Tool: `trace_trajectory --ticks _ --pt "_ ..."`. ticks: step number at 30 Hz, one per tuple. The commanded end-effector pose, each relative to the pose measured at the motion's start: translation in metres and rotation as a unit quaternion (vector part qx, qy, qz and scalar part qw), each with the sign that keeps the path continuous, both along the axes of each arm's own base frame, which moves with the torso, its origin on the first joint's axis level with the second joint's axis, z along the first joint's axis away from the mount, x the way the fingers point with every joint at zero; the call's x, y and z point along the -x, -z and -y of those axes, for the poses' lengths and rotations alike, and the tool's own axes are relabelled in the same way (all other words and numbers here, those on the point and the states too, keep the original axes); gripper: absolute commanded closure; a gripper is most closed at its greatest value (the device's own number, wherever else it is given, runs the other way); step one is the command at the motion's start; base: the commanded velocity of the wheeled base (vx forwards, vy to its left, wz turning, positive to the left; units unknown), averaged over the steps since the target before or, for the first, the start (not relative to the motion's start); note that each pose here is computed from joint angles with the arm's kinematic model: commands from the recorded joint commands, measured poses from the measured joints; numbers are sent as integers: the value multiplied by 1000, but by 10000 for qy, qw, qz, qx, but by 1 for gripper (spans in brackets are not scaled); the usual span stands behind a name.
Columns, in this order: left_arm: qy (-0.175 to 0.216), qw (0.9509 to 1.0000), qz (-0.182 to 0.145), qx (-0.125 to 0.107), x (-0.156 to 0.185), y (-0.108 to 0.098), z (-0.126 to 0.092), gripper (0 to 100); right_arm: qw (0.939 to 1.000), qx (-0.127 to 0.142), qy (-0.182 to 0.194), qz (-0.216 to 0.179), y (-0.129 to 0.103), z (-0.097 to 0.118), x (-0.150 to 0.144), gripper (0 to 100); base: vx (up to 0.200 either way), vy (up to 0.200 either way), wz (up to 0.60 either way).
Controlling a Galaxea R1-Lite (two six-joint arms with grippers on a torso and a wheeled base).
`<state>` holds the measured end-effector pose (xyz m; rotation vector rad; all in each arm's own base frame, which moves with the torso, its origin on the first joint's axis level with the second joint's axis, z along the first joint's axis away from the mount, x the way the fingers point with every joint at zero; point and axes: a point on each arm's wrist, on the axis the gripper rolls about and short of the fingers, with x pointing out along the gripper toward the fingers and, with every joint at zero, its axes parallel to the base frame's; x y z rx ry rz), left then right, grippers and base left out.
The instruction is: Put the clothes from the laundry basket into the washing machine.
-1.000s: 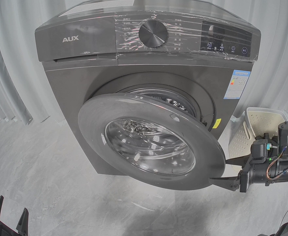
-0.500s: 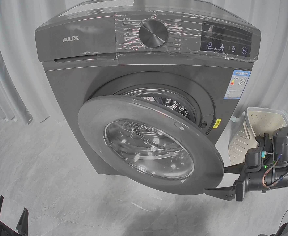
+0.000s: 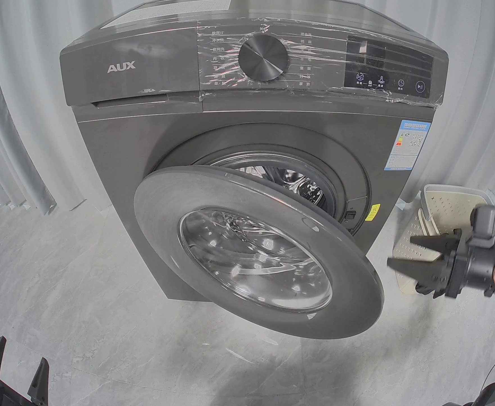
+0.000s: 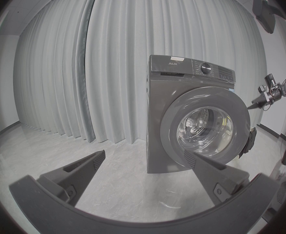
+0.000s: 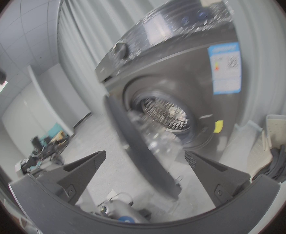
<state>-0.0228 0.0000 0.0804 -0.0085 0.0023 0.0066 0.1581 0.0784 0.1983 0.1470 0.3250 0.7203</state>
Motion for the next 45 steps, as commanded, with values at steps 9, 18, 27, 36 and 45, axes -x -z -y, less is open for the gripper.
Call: trace_trajectory --ticks 9,18,27,36,45 --pt "-5 10000 -11 3 0 4 0 0 9918 406 994 -696 31 17 -44 0 0 0 0" --pt "-5 10000 -4 3 0 4 0 0 9901 809 589 -981 55 7 -36 0 0 0 0" --pt "2 10000 -4 3 0 4 0 0 9907 873 266 -1013 61 3 -15 0 0 0 0" --pt "2 10000 -11 11 0 4 0 0 9852 975 798 -1159 64 3 -47 0 -67 0 0" --pt "2 10000 -4 3 0 4 0 0 9795 1211 697 -1454 81 -6 -46 0 -67 0 0"
